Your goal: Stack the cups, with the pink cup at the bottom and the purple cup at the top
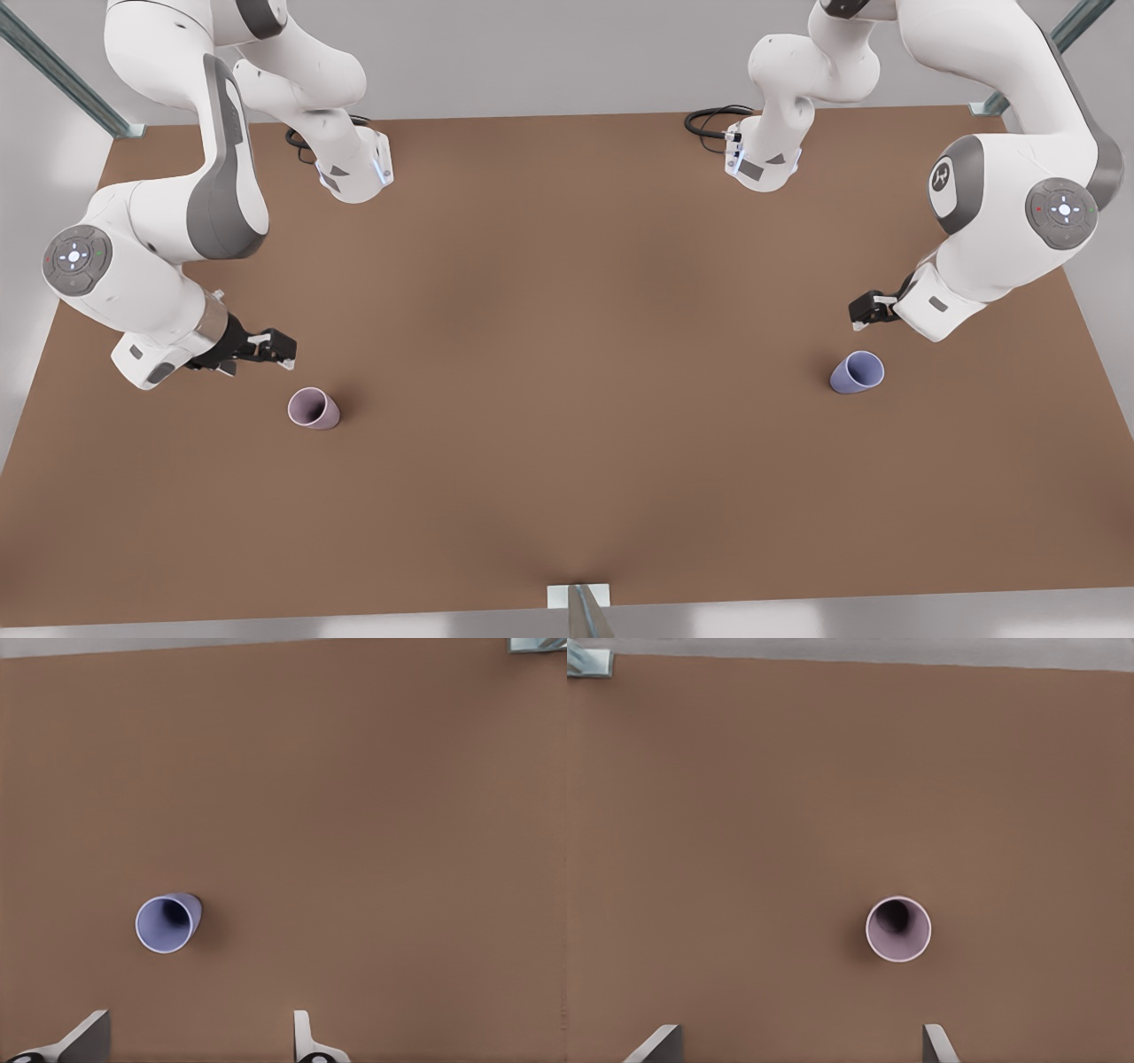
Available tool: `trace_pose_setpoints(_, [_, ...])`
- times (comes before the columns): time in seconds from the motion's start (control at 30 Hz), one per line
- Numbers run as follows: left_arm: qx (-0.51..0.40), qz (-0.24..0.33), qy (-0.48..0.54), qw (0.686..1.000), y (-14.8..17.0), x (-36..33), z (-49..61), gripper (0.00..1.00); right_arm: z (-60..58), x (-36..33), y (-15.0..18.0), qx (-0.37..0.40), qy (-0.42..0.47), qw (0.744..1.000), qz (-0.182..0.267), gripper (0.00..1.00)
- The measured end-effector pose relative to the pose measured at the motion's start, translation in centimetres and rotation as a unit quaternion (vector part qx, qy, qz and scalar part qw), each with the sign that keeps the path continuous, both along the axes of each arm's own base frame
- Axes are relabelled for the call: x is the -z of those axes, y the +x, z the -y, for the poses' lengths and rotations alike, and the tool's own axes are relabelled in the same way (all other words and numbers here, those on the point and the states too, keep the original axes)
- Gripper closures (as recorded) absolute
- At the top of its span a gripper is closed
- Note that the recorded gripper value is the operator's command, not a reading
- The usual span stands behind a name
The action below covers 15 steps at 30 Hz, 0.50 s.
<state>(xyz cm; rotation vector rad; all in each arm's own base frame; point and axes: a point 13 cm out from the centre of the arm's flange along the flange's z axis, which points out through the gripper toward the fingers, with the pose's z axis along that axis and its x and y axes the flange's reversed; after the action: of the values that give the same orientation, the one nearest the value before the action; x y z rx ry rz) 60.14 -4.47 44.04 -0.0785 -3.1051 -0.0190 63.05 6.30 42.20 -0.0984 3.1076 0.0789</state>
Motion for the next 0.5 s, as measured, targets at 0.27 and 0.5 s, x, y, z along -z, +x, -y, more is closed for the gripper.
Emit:
trace_pose_setpoints(0.27, [-0.013, -0.028, 0.007, 0.999, 0.1, 2.5, -1.0, 0.0, 0.9, 6.0, 1.3, 0.003, -0.003, 0.999, -0.036, 0.0])
trace_pose_setpoints(0.5, [-0.019, -0.063, 0.018, 0.998, -0.7, 5.0, -1.8, 0.0, 8.5, 17.0, -0.1, 0.054, -0.006, 0.994, -0.1, 0.0])
